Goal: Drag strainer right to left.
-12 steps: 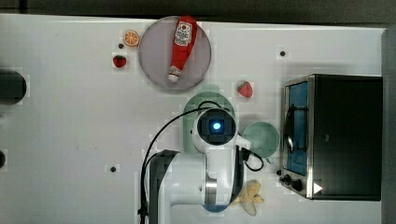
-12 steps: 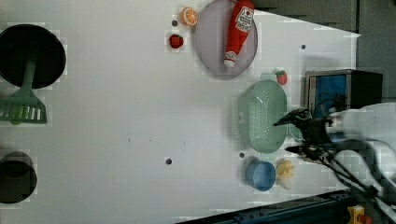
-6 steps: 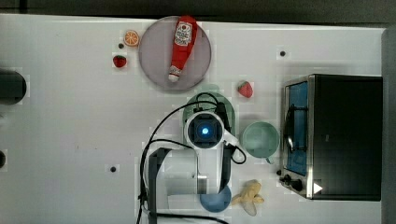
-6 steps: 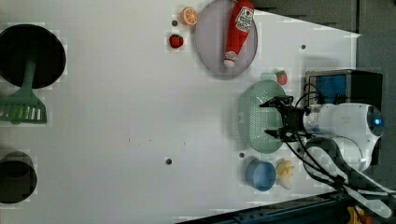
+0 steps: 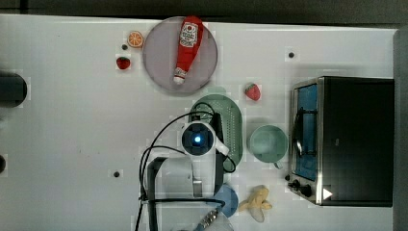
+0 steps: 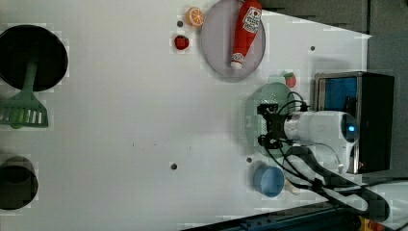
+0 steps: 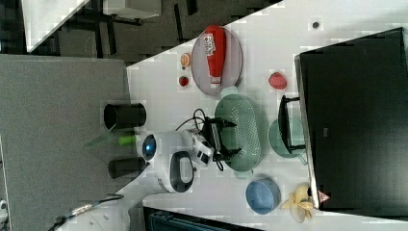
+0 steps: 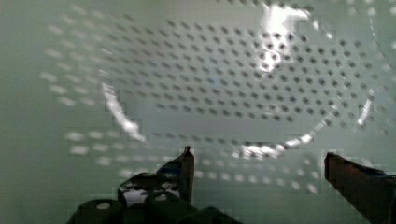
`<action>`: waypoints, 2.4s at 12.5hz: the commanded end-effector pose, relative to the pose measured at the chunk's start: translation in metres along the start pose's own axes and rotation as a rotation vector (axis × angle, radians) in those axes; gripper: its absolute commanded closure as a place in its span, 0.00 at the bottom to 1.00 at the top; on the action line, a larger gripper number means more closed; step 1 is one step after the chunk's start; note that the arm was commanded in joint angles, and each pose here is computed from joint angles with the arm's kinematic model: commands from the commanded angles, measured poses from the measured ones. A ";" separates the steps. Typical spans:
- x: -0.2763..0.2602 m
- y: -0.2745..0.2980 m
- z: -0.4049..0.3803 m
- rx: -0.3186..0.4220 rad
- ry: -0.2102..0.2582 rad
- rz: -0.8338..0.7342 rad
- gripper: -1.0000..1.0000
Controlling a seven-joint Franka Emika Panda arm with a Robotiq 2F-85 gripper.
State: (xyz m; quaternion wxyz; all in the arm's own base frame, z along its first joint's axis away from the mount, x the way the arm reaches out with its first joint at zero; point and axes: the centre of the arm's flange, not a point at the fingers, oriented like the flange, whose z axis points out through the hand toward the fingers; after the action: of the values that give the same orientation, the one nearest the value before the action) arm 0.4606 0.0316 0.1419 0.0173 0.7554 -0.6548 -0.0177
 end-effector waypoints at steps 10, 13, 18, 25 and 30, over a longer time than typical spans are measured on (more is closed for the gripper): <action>-0.105 -0.012 -0.001 0.016 -0.023 0.100 0.00; -0.147 -0.017 -0.003 0.010 -0.035 0.093 0.00; -0.208 -0.029 -0.004 -0.008 -0.047 0.110 0.00; -0.281 -0.043 -0.006 -0.011 -0.073 0.113 0.00; -0.322 -0.050 -0.004 -0.007 -0.119 0.120 0.00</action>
State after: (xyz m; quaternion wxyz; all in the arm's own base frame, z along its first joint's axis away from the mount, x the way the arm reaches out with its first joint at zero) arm 0.4626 0.3406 0.1468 -0.0120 0.7325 -0.6781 -0.0591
